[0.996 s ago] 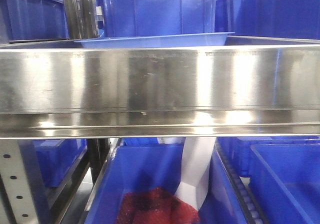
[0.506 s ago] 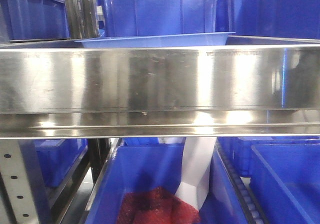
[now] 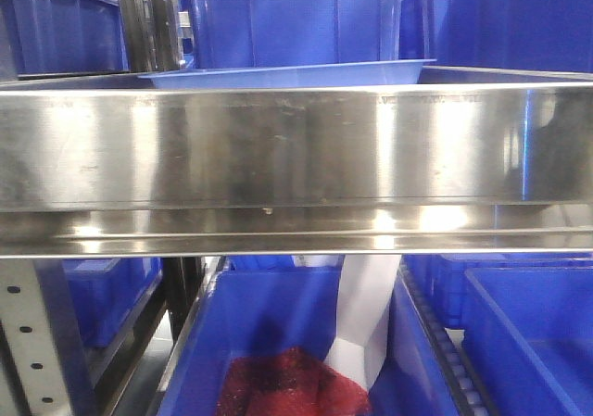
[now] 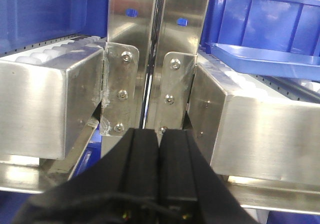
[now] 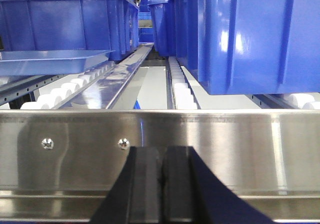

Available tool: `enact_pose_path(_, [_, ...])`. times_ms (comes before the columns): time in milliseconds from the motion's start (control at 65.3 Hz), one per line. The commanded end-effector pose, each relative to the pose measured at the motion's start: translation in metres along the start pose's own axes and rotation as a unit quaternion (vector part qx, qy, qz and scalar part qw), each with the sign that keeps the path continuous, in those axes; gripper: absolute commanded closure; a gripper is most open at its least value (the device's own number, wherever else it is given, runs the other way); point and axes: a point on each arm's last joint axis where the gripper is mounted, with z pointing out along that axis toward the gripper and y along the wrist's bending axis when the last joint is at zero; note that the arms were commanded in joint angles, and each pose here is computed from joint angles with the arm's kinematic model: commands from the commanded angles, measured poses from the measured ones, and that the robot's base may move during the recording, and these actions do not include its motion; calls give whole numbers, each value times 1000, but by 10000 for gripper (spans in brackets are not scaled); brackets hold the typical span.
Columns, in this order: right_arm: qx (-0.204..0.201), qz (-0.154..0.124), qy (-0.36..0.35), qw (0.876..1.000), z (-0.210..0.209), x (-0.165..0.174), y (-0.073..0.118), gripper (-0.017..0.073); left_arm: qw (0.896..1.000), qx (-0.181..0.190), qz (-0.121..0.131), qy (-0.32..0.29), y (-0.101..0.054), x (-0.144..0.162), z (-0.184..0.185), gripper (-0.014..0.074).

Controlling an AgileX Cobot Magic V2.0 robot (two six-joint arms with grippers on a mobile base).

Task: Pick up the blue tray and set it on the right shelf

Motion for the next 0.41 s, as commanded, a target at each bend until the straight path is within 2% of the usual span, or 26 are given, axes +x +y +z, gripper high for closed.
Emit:
enact_pose_path(0, [-1,-6,-65,998,-3,-17,1,503,999,-3,1,-35,1,2,0,642])
enact_pose_path(398, [-1,-6,-65,998,-3,-17,1,503,999,-3,1,-35,1,2,0,642])
